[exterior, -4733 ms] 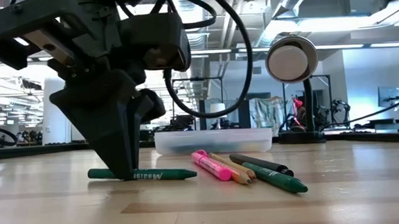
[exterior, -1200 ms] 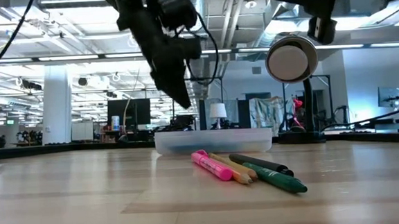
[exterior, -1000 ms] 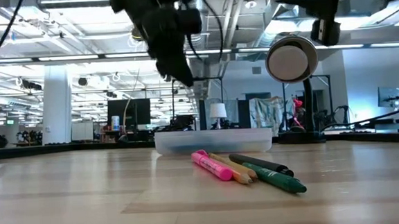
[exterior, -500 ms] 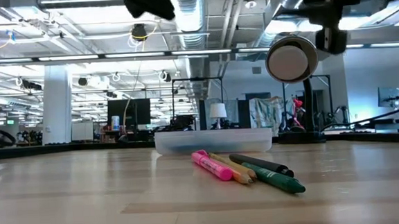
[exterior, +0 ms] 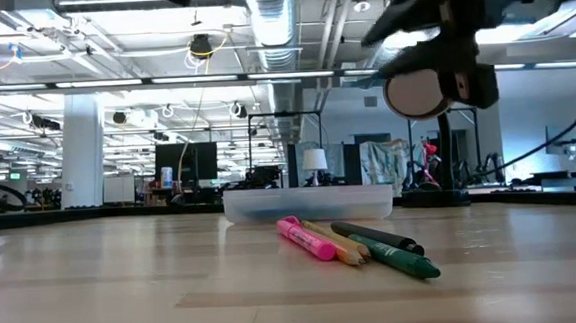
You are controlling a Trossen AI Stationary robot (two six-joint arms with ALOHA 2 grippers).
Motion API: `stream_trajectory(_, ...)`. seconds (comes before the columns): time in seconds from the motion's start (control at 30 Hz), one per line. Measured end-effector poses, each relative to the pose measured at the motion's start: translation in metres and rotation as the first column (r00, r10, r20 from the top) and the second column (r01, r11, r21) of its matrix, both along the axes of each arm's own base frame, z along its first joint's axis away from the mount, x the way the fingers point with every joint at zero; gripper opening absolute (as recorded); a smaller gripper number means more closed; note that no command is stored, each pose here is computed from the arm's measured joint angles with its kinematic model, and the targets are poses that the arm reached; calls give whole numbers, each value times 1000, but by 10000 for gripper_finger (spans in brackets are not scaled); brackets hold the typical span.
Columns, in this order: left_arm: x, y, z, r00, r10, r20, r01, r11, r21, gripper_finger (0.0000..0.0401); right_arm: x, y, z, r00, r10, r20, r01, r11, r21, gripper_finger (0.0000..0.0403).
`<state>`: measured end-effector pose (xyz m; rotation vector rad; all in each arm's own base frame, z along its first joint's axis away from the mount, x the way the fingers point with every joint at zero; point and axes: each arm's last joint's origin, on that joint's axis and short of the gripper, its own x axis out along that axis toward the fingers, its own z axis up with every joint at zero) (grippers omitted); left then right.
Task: Pick & place school supplies into a supply box
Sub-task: Put the black pen into the pink supply box
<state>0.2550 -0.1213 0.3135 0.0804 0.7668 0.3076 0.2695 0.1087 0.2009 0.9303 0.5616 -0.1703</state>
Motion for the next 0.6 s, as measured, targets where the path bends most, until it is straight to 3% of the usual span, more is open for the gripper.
stream_trajectory(0.23, -19, -10, 5, 996, 63, 55, -65, 998, 26, 80, 26, 16, 3, 951, -71, -302, 52, 996, -71, 118)
stream_trajectory(0.43, -27, -15, 4, 993, 95, 64, -98, 994, 39, 80, 52, 29, 8, 916, -100, -388, 66, 993, -101, 118)
stream_trajectory(0.6, -30, -16, 3, 992, 105, 66, -108, 993, 49, 80, 63, 35, -7, 851, -125, -510, 67, 989, -131, 118)
